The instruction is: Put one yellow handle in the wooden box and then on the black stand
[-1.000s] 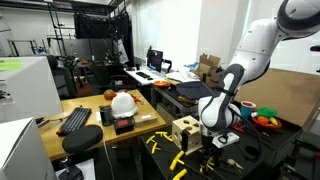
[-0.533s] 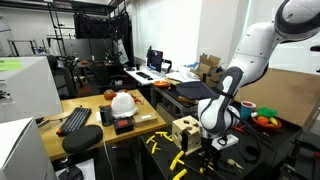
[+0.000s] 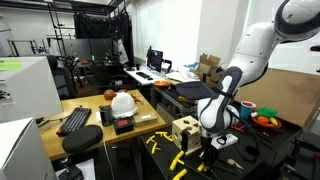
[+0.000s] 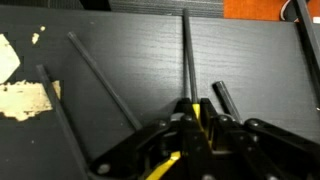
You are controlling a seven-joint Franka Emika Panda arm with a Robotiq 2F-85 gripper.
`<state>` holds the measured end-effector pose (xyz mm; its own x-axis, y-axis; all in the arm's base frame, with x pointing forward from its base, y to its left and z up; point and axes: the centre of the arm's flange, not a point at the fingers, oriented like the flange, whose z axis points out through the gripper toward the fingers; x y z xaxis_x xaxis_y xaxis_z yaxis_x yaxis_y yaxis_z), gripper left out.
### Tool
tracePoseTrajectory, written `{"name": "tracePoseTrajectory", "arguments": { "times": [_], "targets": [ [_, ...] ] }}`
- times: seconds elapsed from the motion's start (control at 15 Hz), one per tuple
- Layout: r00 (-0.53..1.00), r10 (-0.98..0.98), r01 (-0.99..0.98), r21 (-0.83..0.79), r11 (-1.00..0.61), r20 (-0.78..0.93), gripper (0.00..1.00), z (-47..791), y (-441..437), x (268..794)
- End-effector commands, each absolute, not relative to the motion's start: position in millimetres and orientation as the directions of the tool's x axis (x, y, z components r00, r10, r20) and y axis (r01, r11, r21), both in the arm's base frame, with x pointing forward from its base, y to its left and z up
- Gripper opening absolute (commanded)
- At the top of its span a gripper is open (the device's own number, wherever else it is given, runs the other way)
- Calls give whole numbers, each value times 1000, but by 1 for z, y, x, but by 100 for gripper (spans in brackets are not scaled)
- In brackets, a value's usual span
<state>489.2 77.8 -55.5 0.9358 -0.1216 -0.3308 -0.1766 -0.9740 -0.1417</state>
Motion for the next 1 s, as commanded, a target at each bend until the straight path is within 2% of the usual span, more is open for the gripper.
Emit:
{"name": "tracePoseTrajectory", "arguments": {
  "times": [0.0,0.07,0.93],
  "targets": [
    [936,-147,-201,-142,-969,-319,0,-43,76,492],
    [941,-151,-201,-142,-969,-304,2,-35,74,492],
    [983,-159,-170,-135,-976,-87,2,98,66,514]
  ]
}}
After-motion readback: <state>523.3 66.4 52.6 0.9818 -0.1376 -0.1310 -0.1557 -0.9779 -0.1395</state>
